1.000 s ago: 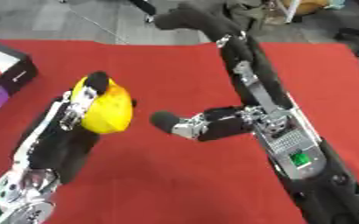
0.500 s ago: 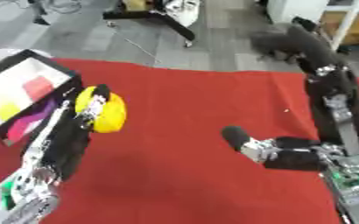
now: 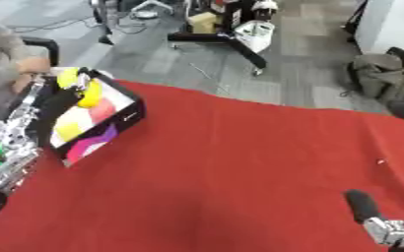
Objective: Pick up the objects with one hand, pass them to the other hand, and then place them into the box on the other side of the table.
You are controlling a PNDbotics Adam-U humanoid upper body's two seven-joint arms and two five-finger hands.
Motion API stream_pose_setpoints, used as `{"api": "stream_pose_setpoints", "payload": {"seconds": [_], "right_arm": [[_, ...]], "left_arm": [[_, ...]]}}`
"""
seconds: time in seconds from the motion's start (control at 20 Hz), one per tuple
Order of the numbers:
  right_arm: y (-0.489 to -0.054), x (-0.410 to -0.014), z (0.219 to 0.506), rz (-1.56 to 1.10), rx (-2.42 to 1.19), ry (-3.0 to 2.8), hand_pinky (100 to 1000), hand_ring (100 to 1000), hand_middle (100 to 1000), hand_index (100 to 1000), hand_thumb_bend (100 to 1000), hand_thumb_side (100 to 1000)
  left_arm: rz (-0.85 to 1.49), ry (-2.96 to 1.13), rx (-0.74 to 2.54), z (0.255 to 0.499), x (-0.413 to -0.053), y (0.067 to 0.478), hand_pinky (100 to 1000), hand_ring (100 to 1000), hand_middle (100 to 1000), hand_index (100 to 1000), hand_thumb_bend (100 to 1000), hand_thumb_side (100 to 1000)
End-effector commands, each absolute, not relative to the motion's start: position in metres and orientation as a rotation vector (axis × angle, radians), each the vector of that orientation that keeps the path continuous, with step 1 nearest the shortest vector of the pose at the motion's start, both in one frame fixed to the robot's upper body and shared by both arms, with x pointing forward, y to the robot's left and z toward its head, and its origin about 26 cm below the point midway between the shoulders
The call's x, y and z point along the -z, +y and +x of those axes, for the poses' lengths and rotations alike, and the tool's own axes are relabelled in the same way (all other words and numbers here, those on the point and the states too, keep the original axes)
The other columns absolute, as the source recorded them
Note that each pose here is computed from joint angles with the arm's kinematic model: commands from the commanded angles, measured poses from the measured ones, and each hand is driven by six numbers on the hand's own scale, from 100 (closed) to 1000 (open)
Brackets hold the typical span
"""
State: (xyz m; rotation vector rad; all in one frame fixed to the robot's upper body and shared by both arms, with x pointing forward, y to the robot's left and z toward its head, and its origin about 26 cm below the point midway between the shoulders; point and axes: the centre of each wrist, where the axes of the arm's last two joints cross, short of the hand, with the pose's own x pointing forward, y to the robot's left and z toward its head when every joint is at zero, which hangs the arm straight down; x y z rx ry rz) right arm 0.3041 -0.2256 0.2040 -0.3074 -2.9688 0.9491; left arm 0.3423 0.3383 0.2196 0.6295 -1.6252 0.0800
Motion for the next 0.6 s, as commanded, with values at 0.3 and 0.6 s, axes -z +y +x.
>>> {"api": "stream_pose_setpoints", "payload": {"seconds": [0.3, 0.6], "right_arm": [[-0.228, -0.203, 0.299, -0.332, -1.004, -2.950, 902, 827, 790, 1000, 240, 202], [-0.228, -0.198, 0.298, -0.329, -1.019, -2.926, 906, 824, 783, 1000, 217, 224]], "left_arm": [[1.245, -1.100, -0.303, 0.352, -0.225, 0.428, 894, 564, 542, 388, 100, 325], [1.366, -0.930, -0.288, 0.352, -0.214, 0.446, 964, 751, 738, 616, 205, 484]]}}
